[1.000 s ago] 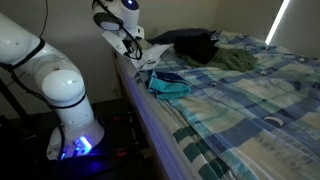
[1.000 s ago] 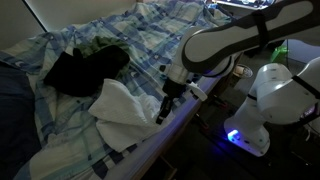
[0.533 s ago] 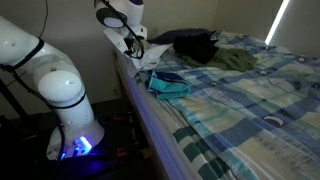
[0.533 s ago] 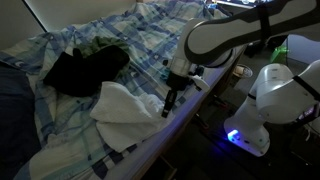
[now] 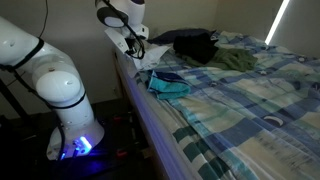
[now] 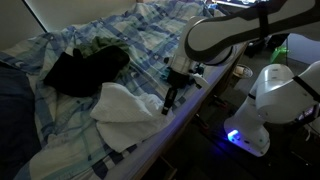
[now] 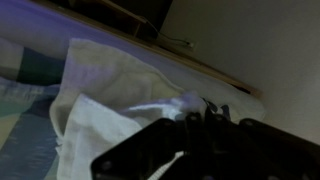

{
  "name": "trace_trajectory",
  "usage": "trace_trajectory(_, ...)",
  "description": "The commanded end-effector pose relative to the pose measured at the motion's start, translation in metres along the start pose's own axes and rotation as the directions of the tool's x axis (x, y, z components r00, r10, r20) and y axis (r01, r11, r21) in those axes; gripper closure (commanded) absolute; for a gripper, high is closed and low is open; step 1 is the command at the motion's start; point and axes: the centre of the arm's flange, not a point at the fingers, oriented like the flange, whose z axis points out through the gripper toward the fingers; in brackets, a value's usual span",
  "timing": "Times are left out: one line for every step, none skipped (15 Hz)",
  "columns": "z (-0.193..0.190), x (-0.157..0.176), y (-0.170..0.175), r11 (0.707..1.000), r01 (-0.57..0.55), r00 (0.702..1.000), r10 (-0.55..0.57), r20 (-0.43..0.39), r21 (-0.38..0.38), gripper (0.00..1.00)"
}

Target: Fold the towel

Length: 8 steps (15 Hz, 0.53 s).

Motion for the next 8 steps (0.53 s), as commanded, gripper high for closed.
trace_trajectory(0.001, -0.001, -0.003, 1.0, 0.01, 1.0, -0.01, 0.004, -0.005, 0.99)
trace_trajectory(0.003, -0.003, -0.006, 1.0, 0.02, 1.0, -0.019, 0.01, -0.002, 0.99)
trace_trajectory(0.005, -0.007, -0.01, 1.0, 0.029, 0.999, -0.029, 0.018, 0.0, 0.99)
trace_trajectory(0.007, -0.011, -0.014, 0.999, 0.037, 0.999, -0.037, 0.027, 0.004, 0.99)
trace_trajectory(0.011, -0.021, -0.02, 0.998, 0.056, 0.997, -0.057, 0.045, 0.009, 0.99)
trace_trajectory(0.014, -0.027, -0.025, 0.998, 0.068, 0.996, -0.068, 0.056, 0.012, 0.99)
trace_trajectory(0.019, -0.034, -0.03, 0.997, 0.079, 0.994, -0.08, 0.073, 0.013, 0.99)
trace_trajectory(0.023, -0.037, -0.034, 0.996, 0.09, 0.992, -0.091, 0.085, 0.015, 0.99)
